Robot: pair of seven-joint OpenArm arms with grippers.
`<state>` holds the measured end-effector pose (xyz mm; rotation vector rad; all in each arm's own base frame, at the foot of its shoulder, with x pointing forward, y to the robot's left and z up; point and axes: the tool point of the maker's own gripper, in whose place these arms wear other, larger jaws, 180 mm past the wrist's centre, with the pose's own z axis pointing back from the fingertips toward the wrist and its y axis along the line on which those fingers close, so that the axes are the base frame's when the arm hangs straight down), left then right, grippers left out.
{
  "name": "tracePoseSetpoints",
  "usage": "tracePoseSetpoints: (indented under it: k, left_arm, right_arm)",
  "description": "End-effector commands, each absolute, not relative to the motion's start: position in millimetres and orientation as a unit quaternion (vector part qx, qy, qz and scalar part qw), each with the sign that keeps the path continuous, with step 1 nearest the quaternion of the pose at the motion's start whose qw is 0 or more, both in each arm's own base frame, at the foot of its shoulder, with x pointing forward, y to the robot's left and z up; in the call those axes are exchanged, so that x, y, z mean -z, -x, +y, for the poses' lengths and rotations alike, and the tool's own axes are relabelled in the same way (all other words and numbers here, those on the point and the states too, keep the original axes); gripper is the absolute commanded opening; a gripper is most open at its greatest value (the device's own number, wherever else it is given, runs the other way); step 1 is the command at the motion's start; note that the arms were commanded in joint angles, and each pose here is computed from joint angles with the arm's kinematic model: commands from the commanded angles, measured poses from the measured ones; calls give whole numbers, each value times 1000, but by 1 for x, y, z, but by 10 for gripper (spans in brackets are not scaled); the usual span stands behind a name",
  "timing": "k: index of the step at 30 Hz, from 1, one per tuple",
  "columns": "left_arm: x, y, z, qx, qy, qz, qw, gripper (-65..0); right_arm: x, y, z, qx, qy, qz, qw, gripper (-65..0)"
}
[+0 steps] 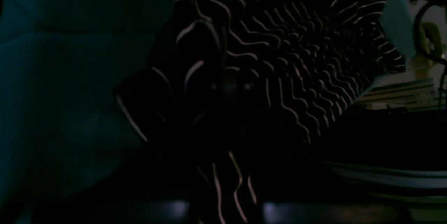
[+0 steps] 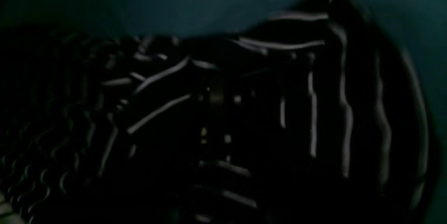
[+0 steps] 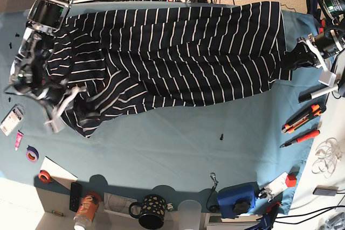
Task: Layout the t-shirt on the table in an organized manner, then fold the t-shirt properly
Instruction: 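Lay the folded hem down and align it with the collar edge using both grippers, then pull the folded shirt corners outward with both grippers to straighten the fold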
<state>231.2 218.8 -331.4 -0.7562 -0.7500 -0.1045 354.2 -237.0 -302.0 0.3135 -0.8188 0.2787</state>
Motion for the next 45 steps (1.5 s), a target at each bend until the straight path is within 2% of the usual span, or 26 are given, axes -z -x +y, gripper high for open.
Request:
tracePoseSetpoints:
  k: [1,9,12,16,34,39,45]
  left_arm:
    - [317,-239,224,57,357,-381,851,-650]
    - [318,-238,224,57,357,-380,851,-650]
    - [318,-238,224,57,357,-379,852,-650]
    - [318,-238,224,57,357,-379,852,-650]
    - [329,-223,222,49,360,-358,860,-650]
    - [340,-205,222,39,363,-337,868,-650]
    - [340,-204,222,38,364,-335,868,-650]
  right_arm:
    - [278,-362,-245,-140,-139,-428,882,-650]
    - [246,-347,-276,-95,-167,-466,864,-650]
    - [225,-342,-297,-56,-177,-510,840,-650]
    - [214,-328,-322,-18,-174,-538,824,-650]
    - [254,-269,-343,21,-173,-488,855,-650]
    - [237,-262,-366,40,-152,-512,845,-650]
    - [214,-262,-386,18,-114,-514,850,-650]
